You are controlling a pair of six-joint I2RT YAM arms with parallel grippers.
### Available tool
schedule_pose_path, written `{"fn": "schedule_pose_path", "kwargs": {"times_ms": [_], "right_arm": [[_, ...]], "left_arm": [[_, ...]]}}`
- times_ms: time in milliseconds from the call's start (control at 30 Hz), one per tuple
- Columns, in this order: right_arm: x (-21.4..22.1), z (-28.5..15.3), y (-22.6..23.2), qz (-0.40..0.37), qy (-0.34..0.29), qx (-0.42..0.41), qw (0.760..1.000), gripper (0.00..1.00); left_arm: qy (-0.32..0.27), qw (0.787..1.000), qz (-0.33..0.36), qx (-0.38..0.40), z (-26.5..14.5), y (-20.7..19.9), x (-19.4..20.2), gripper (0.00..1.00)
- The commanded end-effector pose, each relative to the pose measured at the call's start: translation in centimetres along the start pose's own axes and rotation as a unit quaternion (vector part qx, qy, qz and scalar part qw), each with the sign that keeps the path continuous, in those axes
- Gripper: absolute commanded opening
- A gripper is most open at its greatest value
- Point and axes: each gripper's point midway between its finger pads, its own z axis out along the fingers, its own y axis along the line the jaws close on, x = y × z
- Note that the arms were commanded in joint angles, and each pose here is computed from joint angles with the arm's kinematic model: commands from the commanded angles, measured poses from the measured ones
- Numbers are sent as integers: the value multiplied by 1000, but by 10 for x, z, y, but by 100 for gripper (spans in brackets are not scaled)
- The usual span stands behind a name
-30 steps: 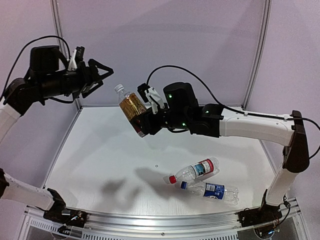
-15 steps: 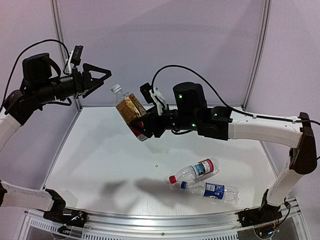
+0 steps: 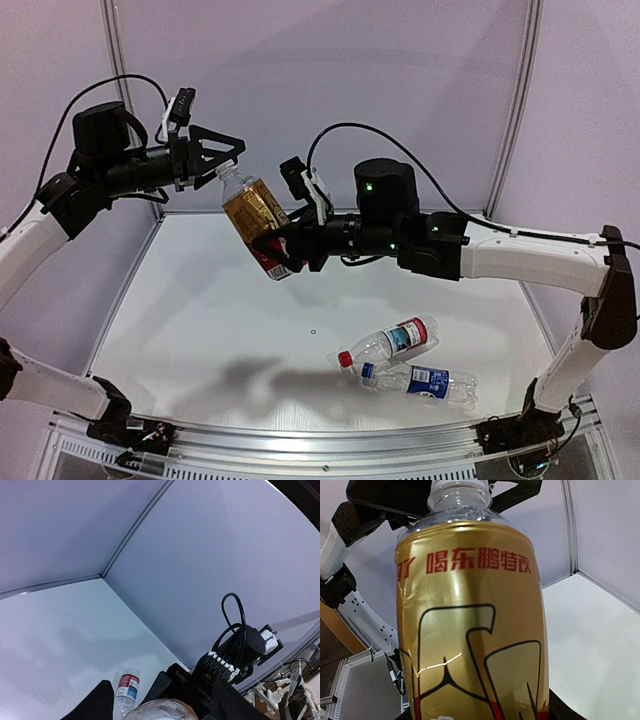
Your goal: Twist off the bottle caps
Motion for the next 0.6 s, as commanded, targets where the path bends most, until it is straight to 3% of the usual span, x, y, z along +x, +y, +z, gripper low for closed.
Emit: {"fn": "schedule_pose_path", "kwargs": {"times_ms": [0,133,267,400,567], "right_arm": [[-11,-8,8,-2,-16,-15,1000,0],[-10,-7,9,-1,-15,-15,1000,0],[-10,-7,5,-2,-14,-8,1000,0],[-9,-4,-18,-7,-9,59,998,0],[-3,1,-44,-44,8,123,991,0]], "left_arm": [[-1,1000,3,23,4,-11,-2,59],[3,1000,-5,9,8,-6,4,38],[8,999,-30,-39,10,8,8,27],[14,989,-72,-128,9,30,13,26],[7,959,-159,-236,-4,57,18,26]]}}
